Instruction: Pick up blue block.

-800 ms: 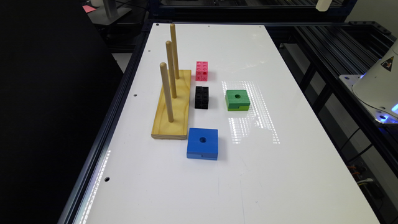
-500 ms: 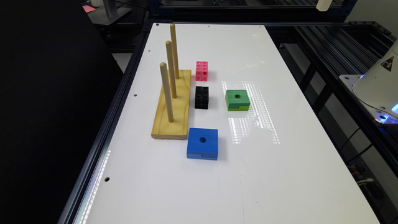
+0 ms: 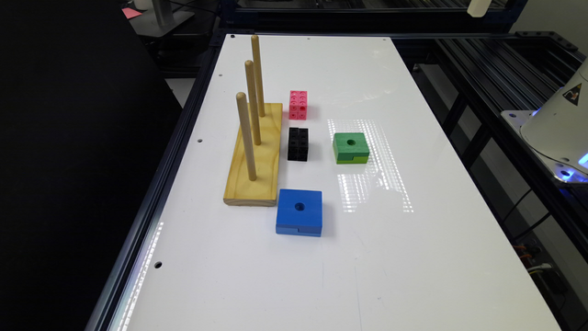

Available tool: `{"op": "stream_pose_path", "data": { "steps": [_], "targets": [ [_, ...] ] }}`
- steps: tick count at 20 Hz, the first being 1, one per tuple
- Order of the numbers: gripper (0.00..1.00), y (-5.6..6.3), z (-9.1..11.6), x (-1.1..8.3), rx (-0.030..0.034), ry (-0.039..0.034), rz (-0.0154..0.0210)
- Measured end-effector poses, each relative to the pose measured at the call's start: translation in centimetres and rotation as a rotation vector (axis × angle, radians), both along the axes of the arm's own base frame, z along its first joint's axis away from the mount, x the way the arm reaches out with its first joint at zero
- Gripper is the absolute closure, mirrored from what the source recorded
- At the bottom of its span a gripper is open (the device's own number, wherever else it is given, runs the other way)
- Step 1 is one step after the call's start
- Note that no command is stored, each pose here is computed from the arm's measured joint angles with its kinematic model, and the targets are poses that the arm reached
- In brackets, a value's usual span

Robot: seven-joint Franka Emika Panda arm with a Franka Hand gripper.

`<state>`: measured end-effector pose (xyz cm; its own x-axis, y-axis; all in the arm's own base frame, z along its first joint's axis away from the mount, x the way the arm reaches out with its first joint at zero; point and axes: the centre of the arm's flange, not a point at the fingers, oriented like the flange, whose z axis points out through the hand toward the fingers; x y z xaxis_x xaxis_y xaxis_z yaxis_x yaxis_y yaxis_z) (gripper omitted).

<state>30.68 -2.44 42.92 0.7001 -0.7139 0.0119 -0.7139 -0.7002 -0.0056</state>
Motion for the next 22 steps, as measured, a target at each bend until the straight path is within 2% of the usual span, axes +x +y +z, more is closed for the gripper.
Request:
{"op": "stream_pose_path", "data": {
  "steps": [2, 5, 13, 15, 18, 20, 22],
  "targets": [
    [0.0, 0.1, 0.0, 0.02, -0.0002, -0.0012, 0.0013],
    [0.0, 0.3, 0.1, 0.09, -0.0011, -0.0064, 0.0055],
    [0.0, 1.0, -0.2, 0.77, -0.0027, -0.0285, 0.0148],
    [0.0, 1.4, -0.3, 1.24, -0.0022, -0.037, 0.018],
    [0.0, 2.3, -0.5, 2.12, 0.0, -0.0455, 0.0209],
    [0.0, 3.0, -0.6, 3.06, -0.0016, -0.0478, 0.0228],
    [0.0, 3.3, -0.6, 3.94, -0.0034, -0.0445, 0.0233]
  ]
}}
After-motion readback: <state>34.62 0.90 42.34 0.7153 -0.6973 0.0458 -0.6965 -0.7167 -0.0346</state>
